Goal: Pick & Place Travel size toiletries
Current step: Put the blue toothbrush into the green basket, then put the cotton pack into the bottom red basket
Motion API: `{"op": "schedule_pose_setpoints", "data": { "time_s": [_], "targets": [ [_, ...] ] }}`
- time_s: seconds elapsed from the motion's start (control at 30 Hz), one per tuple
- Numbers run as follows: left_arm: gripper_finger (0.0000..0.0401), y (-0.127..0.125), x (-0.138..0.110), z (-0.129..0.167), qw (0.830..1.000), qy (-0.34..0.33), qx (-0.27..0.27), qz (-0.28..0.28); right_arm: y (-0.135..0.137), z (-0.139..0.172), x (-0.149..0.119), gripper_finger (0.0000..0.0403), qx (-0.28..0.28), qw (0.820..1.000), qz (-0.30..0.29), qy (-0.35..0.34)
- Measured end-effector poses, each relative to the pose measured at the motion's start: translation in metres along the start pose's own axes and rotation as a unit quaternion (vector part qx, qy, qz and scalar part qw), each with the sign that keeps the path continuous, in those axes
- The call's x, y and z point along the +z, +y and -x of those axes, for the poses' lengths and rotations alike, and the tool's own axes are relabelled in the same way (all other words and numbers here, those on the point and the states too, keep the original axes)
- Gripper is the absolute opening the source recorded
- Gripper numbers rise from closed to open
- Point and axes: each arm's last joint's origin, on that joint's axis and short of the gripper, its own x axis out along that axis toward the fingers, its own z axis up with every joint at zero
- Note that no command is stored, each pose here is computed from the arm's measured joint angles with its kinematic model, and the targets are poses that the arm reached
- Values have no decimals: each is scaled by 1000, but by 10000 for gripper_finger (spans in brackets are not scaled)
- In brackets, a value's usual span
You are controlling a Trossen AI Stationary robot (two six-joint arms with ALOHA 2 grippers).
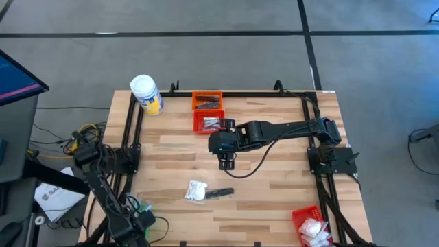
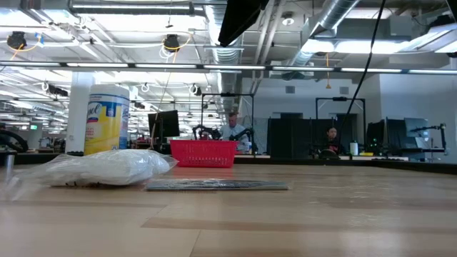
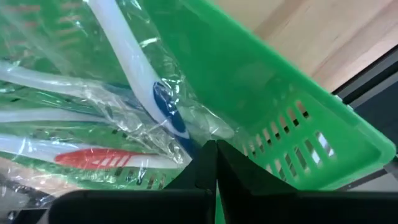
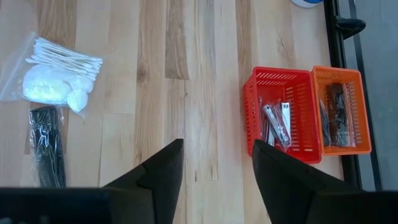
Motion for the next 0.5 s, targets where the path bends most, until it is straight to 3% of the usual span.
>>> {"op": "schedule_pose_setpoints", "data": {
  "time_s": [0.23,0.5],
  "targets": [
    [0,7,-5,22,999,-11,-37,18,0,0,0,181,0,1000,0,0],
    [0,26,-16,51,992,-80,-81,47,2,1,-2,185,1,1000,1,8]
  ]
}}
